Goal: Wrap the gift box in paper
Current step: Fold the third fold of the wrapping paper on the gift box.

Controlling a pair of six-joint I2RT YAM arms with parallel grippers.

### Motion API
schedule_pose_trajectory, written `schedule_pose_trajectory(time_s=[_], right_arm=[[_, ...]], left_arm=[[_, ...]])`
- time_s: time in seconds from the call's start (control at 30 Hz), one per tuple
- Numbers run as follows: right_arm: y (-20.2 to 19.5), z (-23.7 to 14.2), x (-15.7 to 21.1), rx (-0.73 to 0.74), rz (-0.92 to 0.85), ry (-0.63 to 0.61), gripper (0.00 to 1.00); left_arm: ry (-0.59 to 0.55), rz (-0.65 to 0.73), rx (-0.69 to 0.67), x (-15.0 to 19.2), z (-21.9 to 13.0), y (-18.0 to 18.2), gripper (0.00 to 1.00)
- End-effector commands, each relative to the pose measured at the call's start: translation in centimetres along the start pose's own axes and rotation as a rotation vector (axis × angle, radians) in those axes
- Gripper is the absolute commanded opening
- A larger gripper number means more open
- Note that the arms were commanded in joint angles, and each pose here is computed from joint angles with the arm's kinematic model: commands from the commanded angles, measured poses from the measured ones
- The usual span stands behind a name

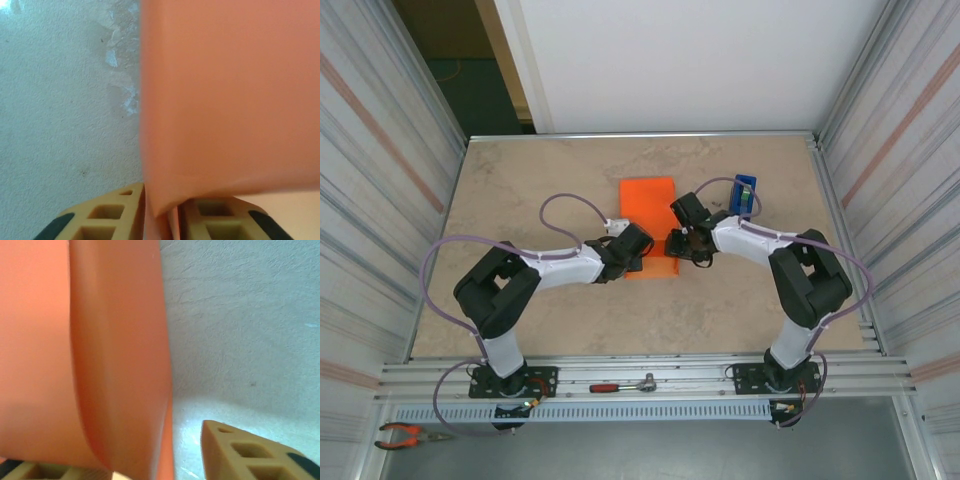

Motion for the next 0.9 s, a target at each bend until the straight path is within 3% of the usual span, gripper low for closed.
schedule_pose_trajectory(time_s=[0.0, 0.07, 0.13, 0.17, 0.27, 0.43, 0.53, 0.67, 0.7, 0.77, 0.83, 0.87], right_arm=[[-1.0, 0.8, 0.5, 0.053, -0.017, 0.041, 0.31], [-1.1, 0.9, 0.7, 0.048, -0.019, 0.046, 0.17], [-1.3, 0.8, 1.0, 0.044, -0.019, 0.048, 0.15], [-1.3, 0.7, 1.1, 0.040, -0.021, 0.049, 0.21], [-1.6, 0.1, 1.6, 0.035, -0.015, 0.050, 0.51], [-2.2, -0.5, 2.9, 0.036, -0.019, 0.047, 0.52], [-2.6, -0.3, 3.4, 0.046, -0.019, 0.052, 0.41], [-2.8, 0.2, 3.6, 0.054, -0.017, 0.063, 0.11], [-2.7, 0.2, 3.6, 0.054, -0.019, 0.063, 0.09], [-2.7, 0.1, 3.6, 0.052, -0.019, 0.059, 0.16], [-2.7, -0.1, 3.6, 0.053, -0.018, 0.057, 0.38], [-2.6, -0.2, 3.6, 0.051, -0.018, 0.055, 0.41]], left_arm=[[0.008, 0.018, -0.017, 0.3, 0.0, 0.1, 0.33], [0.008, 0.017, -0.012, 0.3, -0.1, 0.1, 0.36], [0.010, 0.014, -0.003, 0.3, -0.2, 0.0, 0.38], [0.013, 0.015, 0.001, 0.4, -0.2, 0.0, 0.39], [0.016, 0.011, 0.012, 0.5, -0.4, 0.0, 0.42], [0.019, 0.000, 0.037, 0.7, -1.0, 0.0, 0.45], [0.025, -0.011, 0.054, 0.9, -1.2, 0.0, 0.44], [0.029, -0.017, 0.057, 1.4, -1.3, 0.2, 0.40], [0.032, -0.018, 0.056, 1.6, -1.3, 0.2, 0.39], [0.036, -0.025, 0.060, 1.8, -1.2, 0.3, 0.38], [0.037, -0.024, 0.060, 2.0, -1.2, 0.2, 0.35], [0.037, -0.025, 0.060, 2.0, -1.1, 0.2, 0.32]])
Point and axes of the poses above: each hand's point on the last joint's axis, 136 mm out from that joint toward the fingers, its own z axis out along the fingers, its own y axis along the line the jaws close on, x = y × z, the point moved 3 cm from there along -z, back along the fingers, and after that the axes turned 5 degrees about z, right-handed, at the moved point
